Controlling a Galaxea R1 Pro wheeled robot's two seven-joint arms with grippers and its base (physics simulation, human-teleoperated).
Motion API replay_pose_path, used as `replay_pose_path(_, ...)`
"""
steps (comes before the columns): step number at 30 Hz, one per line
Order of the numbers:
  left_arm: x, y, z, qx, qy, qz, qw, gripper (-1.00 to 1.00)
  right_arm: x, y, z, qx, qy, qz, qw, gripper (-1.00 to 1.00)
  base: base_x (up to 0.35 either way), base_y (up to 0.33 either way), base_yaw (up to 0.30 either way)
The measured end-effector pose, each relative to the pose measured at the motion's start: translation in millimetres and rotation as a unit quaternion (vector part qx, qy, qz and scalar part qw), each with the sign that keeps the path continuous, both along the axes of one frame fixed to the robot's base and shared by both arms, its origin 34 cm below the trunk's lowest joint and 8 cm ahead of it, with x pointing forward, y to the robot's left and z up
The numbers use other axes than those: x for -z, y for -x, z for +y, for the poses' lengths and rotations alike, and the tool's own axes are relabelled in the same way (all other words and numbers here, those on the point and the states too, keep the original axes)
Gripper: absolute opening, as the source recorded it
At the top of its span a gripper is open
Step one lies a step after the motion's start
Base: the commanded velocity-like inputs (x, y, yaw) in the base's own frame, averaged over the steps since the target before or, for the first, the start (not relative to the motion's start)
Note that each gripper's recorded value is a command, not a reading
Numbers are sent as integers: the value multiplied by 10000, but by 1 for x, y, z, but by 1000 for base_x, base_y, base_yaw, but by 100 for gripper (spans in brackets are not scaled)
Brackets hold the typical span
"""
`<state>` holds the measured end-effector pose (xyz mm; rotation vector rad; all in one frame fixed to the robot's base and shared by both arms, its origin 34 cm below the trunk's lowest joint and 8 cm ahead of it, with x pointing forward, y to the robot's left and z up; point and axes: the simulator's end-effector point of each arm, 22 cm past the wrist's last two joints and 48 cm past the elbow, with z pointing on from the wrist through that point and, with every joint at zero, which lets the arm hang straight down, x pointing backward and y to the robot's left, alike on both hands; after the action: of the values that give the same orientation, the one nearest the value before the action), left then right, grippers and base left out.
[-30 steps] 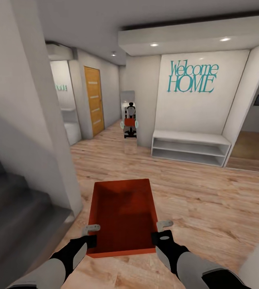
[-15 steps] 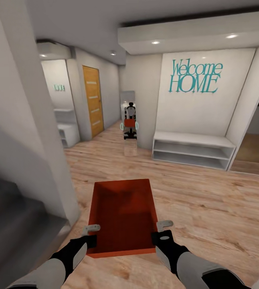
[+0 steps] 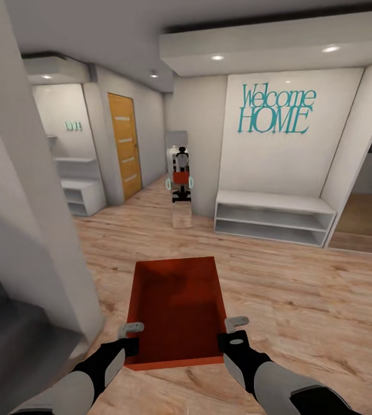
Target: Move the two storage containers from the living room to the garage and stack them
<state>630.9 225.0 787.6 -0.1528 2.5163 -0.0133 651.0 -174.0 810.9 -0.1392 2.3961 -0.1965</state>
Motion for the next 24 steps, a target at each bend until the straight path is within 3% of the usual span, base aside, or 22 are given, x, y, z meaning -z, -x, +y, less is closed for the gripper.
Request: replay_pose_path(24,0,0,0,0,0,-2,10000,-100,0,0,0,0,0,-2,10000,-100,321,0,0)
